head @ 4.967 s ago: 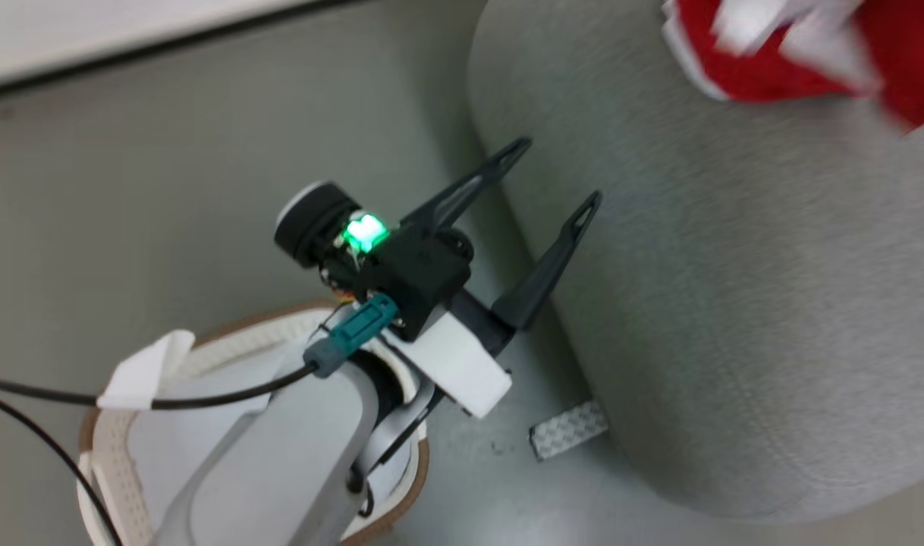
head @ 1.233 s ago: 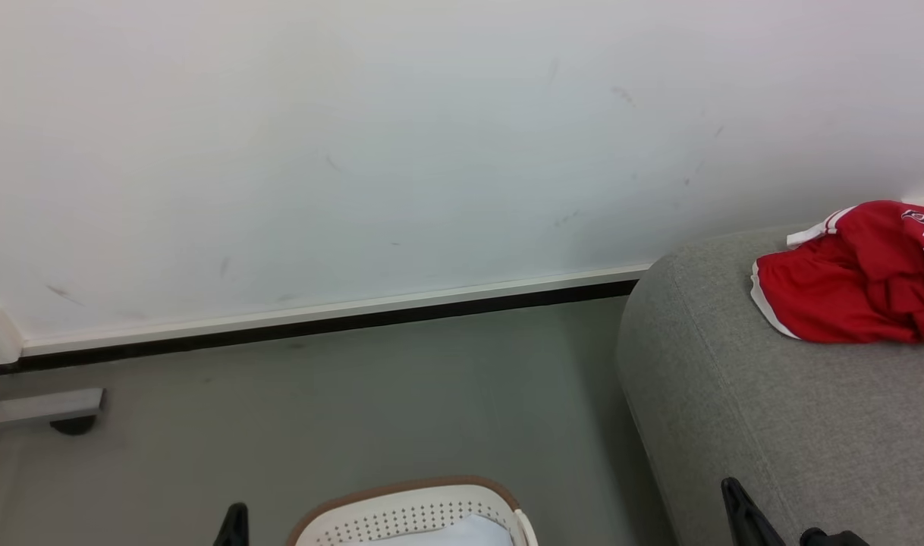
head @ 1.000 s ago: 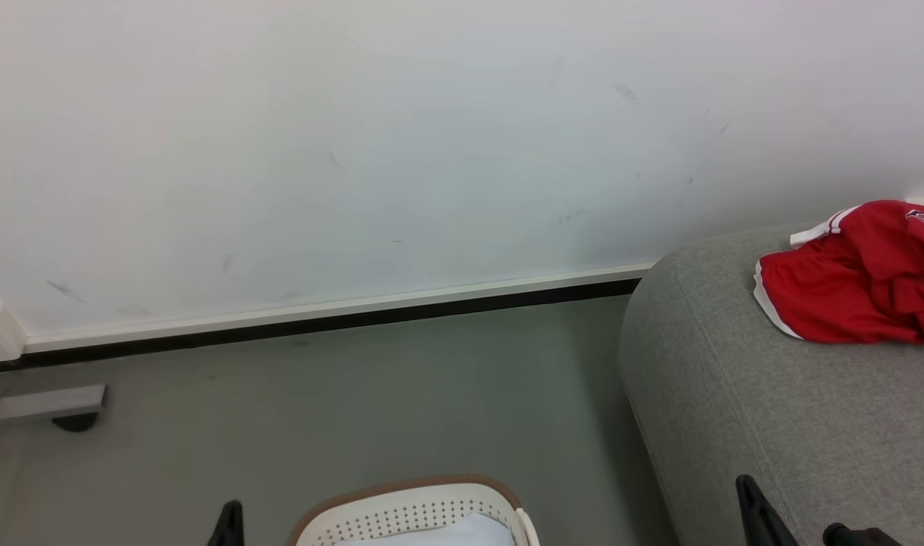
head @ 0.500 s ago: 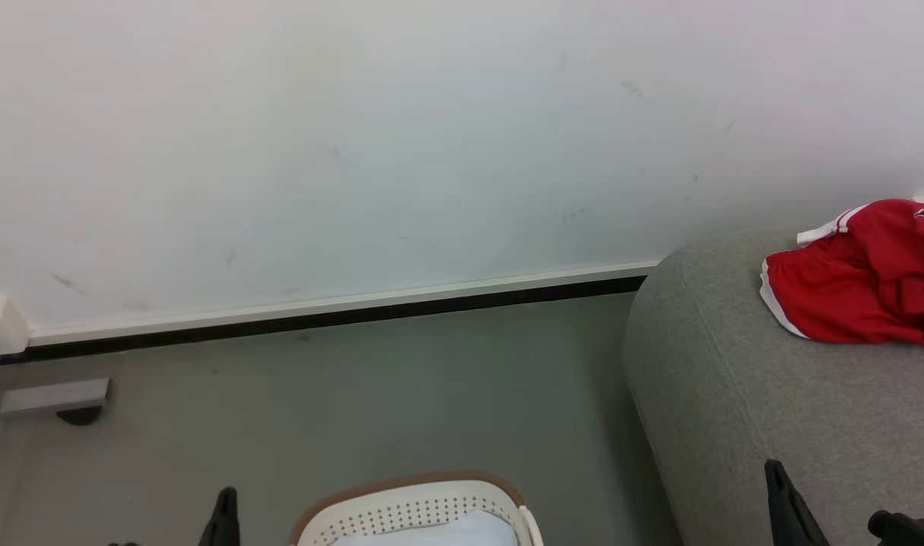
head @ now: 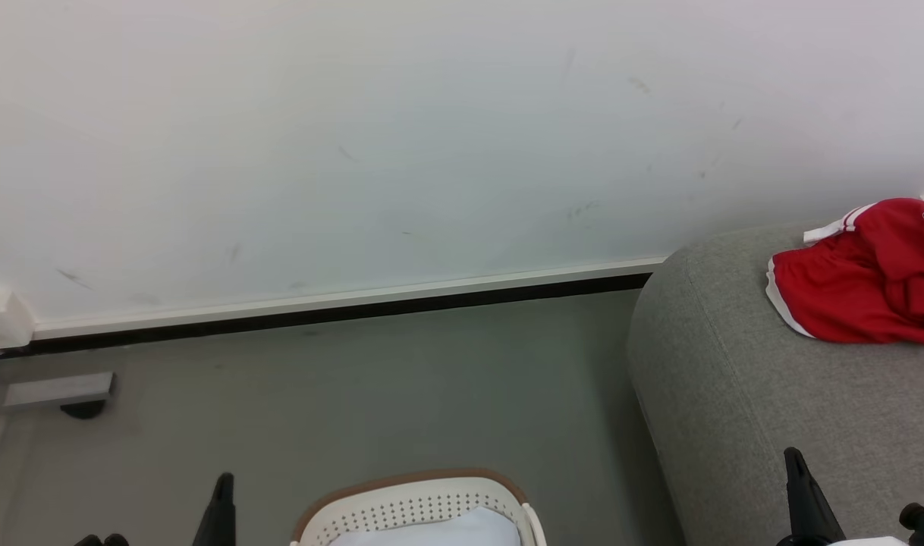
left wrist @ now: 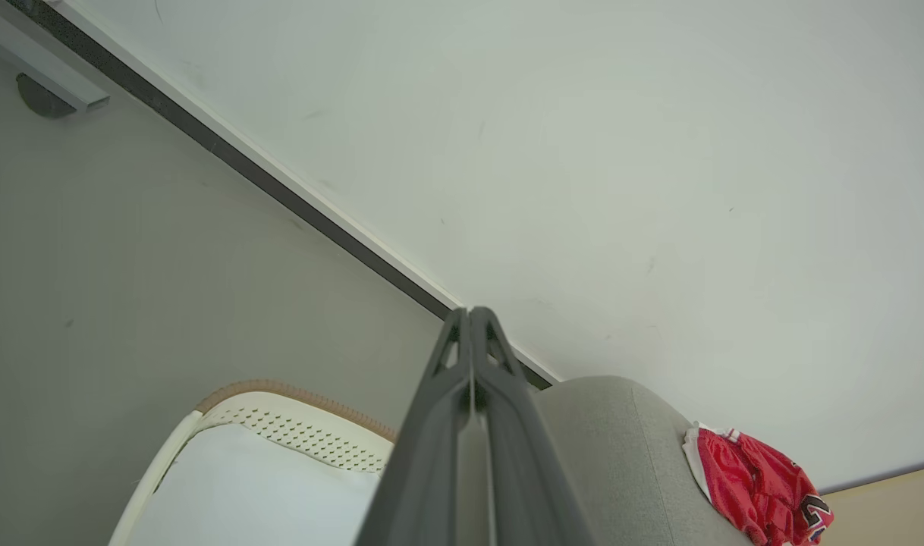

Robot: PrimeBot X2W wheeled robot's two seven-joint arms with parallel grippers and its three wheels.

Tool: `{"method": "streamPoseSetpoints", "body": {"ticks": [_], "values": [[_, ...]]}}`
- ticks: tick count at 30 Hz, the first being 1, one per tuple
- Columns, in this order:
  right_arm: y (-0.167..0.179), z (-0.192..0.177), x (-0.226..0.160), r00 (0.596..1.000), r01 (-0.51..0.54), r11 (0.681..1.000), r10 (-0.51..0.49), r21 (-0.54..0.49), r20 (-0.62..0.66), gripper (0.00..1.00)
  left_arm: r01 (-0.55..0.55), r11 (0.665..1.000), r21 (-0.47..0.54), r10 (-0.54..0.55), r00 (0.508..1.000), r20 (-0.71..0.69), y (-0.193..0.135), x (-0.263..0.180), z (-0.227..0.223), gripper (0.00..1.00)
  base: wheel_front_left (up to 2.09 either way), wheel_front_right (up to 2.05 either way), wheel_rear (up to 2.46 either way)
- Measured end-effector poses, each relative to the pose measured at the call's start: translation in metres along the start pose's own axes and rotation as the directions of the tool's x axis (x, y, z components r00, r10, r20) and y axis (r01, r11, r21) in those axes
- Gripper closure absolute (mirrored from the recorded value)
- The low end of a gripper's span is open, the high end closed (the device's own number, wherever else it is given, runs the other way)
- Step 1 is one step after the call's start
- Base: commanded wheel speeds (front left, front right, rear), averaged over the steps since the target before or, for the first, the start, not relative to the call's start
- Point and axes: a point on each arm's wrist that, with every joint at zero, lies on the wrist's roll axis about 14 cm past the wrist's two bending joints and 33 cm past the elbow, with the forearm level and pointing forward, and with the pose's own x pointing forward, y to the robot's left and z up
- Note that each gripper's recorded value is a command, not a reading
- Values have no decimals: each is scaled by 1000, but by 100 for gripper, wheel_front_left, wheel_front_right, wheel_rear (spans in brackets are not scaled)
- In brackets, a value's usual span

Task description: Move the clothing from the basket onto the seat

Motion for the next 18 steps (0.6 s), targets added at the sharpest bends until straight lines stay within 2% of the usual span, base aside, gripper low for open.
{"method": "streamPoseSetpoints", "body": {"ticks": [18], "values": [[0, 9, 8, 1000, 7, 975, -9, 222, 8, 100, 2, 975, -222, -4, 1000, -5, 0, 8, 6, 100, 0, 0, 0]]}}
